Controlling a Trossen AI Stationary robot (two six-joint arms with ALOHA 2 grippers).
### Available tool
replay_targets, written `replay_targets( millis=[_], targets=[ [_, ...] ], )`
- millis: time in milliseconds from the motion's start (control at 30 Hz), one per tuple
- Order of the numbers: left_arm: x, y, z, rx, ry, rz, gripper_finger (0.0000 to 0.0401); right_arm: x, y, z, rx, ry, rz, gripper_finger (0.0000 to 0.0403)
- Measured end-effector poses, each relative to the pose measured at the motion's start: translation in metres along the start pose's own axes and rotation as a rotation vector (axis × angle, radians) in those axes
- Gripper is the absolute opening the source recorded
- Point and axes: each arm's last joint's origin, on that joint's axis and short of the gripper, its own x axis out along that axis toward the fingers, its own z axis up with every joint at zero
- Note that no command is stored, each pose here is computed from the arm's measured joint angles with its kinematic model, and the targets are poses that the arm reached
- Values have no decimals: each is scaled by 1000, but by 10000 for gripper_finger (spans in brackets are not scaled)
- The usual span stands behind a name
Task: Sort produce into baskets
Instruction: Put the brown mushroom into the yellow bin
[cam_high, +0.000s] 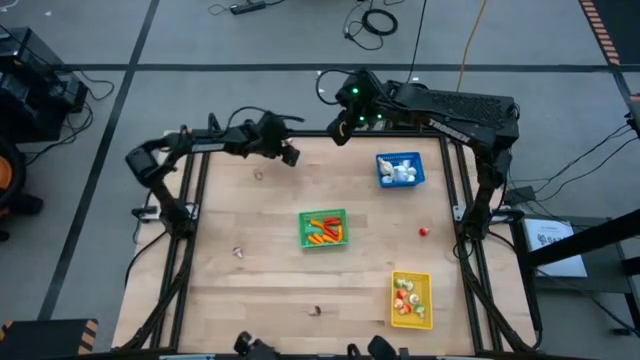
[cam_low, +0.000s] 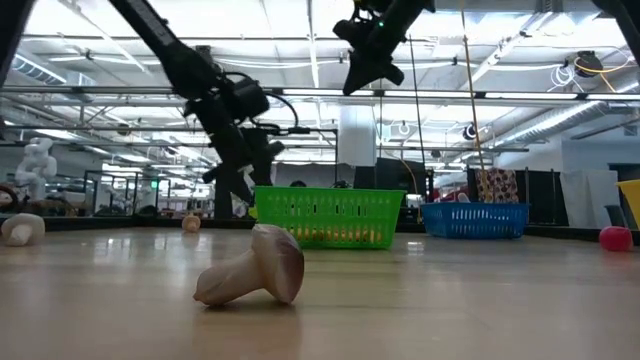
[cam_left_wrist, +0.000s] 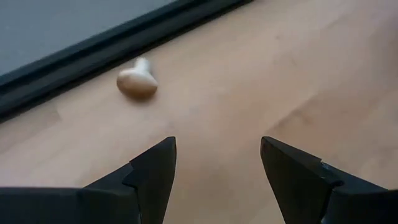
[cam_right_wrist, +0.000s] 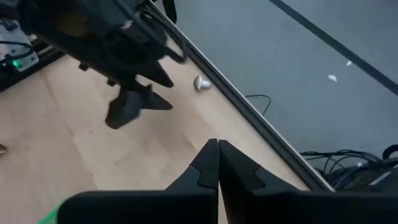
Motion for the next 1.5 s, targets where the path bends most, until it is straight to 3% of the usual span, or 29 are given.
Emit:
replay_targets(
  millis=[367, 533, 867, 967, 1500],
  targets=[
    [13, 3, 10, 83, -24, 171, 242, 6, -6, 0, -59, 17, -9, 0],
    [18, 10, 17, 85, -64, 156, 242, 5, -8, 2, -55, -7, -8, 0],
    [67, 33, 18, 60, 70, 149, 242, 5, -7, 2, -48, -7, -5, 0],
    [69, 30, 19, 81, 62, 191, 242, 5, -8, 1, -57, 7, -8, 0],
    [70, 34, 27, 105, 3, 202, 237, 5, -14, 2, -56, 3, -19, 0]
  ],
)
